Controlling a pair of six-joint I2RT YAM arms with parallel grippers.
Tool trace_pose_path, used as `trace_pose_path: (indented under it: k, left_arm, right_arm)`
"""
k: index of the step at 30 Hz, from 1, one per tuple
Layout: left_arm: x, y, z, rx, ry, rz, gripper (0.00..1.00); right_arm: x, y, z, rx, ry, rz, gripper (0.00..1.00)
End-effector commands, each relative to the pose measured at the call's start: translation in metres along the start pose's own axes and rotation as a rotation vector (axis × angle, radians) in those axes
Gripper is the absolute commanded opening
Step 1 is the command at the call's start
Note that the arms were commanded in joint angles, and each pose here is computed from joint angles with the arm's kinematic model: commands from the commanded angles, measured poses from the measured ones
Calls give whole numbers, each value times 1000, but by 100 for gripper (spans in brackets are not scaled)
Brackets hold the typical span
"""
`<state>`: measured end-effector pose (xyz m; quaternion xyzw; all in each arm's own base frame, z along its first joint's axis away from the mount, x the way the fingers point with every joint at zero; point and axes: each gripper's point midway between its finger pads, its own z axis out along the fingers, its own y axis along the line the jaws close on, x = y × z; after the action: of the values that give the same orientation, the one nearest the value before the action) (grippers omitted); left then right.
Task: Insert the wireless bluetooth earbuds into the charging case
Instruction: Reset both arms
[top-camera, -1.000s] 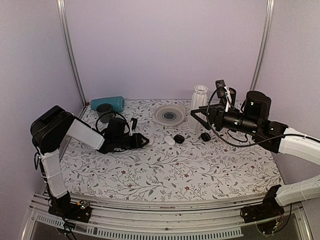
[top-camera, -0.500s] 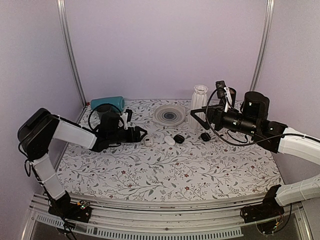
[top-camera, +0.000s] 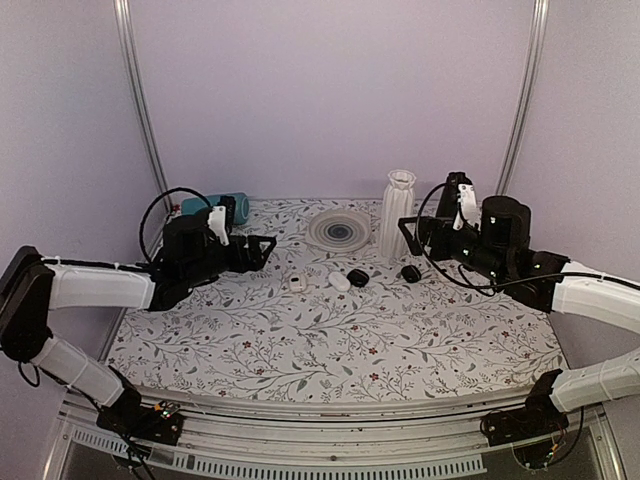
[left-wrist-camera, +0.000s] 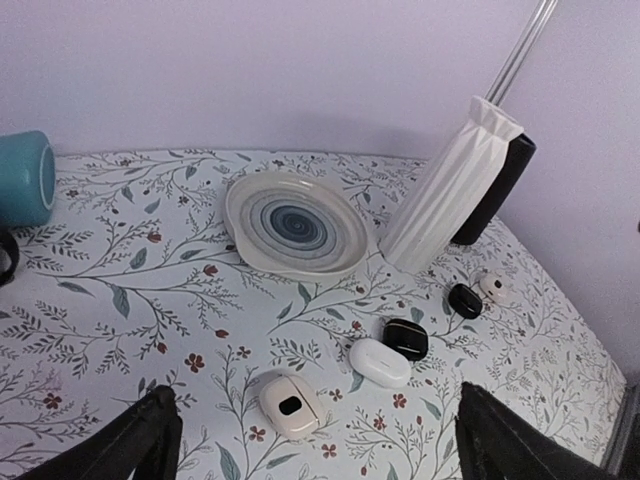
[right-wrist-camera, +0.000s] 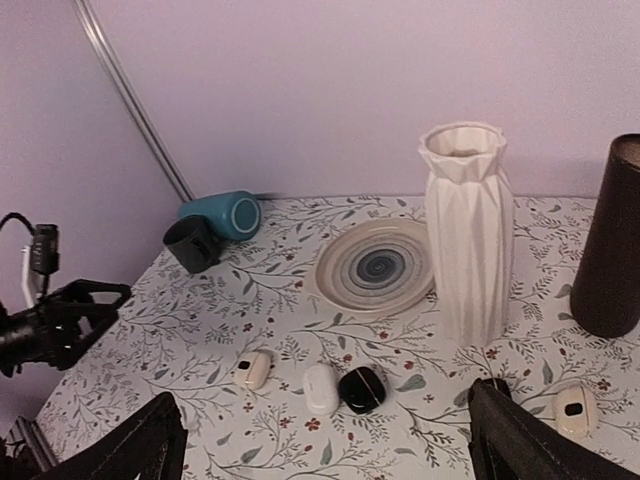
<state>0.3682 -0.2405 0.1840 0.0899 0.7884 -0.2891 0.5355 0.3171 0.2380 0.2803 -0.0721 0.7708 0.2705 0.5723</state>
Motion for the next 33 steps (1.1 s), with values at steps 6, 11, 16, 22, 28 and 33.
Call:
trace_pose_path:
  k: [6, 11, 16, 22, 28, 33]
  left_arm:
    - [-31, 8, -51, -72, -135, 77, 96]
    - [-41, 19, -73, -143, -188, 103, 96]
    - [-43, 37, -85, -229, -230, 95, 96]
    - [-42, 66, -90, -344, -244, 125, 96]
    - [-43, 112, -108, -536, -276, 162, 96]
    - [-47, 152, -133, -704, -320, 193, 96]
  right_arm:
    - [20, -147, -25, 476, -93, -39, 97]
    - [19, -205, -57, 622, -170, -61, 96]
    - [27, -256, -80, 713, -261, -81, 95]
    - [28, -274, -95, 757, -422, -205, 94]
    - [39, -259, -70, 609, -405, -320, 91]
    - [43, -266, -59, 606, -347, -308, 99]
